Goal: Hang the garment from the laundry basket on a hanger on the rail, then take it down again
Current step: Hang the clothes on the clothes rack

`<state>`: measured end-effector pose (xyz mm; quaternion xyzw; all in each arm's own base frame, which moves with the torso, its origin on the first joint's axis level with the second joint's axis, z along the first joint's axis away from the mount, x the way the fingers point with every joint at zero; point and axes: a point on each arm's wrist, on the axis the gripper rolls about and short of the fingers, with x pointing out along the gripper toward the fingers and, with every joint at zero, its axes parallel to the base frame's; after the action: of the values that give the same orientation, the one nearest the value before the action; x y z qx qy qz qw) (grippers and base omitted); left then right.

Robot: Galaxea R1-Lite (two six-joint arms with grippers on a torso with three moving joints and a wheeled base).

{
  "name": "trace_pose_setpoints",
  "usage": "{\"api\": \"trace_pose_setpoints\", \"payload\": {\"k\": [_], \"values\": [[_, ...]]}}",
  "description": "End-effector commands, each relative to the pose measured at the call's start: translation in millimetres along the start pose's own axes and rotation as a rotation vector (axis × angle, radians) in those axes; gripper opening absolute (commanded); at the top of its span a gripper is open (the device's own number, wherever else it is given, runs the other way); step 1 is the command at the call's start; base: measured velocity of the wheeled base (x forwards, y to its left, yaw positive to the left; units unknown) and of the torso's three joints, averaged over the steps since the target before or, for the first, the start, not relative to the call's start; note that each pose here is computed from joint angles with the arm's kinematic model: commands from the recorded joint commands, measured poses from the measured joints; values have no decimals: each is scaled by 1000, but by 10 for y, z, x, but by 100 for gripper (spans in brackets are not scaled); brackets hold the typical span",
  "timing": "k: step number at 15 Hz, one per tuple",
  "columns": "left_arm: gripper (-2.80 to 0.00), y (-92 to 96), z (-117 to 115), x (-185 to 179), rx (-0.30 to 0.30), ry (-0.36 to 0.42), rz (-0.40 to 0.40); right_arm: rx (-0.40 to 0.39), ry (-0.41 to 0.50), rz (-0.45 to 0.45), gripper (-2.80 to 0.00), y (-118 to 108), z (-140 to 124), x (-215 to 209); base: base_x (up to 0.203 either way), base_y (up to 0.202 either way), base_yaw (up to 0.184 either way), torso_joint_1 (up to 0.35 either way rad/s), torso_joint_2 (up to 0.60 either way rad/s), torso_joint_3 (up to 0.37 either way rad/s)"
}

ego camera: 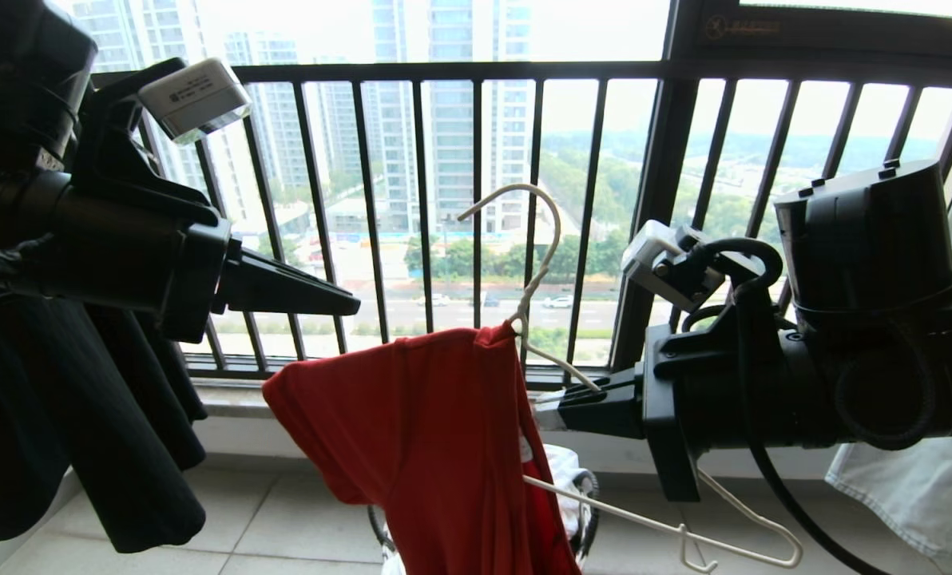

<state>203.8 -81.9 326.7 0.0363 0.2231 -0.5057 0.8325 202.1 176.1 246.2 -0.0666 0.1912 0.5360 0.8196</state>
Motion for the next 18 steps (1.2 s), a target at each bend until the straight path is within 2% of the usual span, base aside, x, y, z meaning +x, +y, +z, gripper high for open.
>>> {"api": "trace_pose_setpoints", "payload": {"k": [1, 4, 7, 9, 12, 13, 15, 18], "values": [[0, -69, -23, -67, 17, -9, -4, 5, 16, 10, -280, -31, -17, 77, 0, 0, 0, 0, 0, 0], [0, 10, -36, 46, 2, 11, -27, -1, -1, 47, -280, -16, 12, 59, 0, 0, 0, 0, 0, 0], [0, 37, -51, 113, -12, 7, -113, -8, -17, 63, -280, -6, 60, 45, 0, 0, 0, 0, 0, 0], [0, 102, -66, 197, -21, 24, -125, -14, -24, 68, -280, 16, 76, 25, 0, 0, 0, 0, 0, 0], [0, 83, -73, 267, -21, 34, -162, -27, -39, 88, -280, 70, 123, 11, 0, 0, 0, 0, 0, 0], [0, 78, -72, 273, -23, 27, -194, -31, -41, 98, -280, 95, 133, 13, 0, 0, 0, 0, 0, 0], [0, 71, -74, 286, -36, 0, -313, -39, -48, 111, -280, 136, 154, 10, 0, 0, 0, 0, 0, 0], [0, 128, -97, 360, -54, 13, -331, -47, -54, 125, -280, 184, 167, -7, 0, 0, 0, 0, 0, 0]]}}
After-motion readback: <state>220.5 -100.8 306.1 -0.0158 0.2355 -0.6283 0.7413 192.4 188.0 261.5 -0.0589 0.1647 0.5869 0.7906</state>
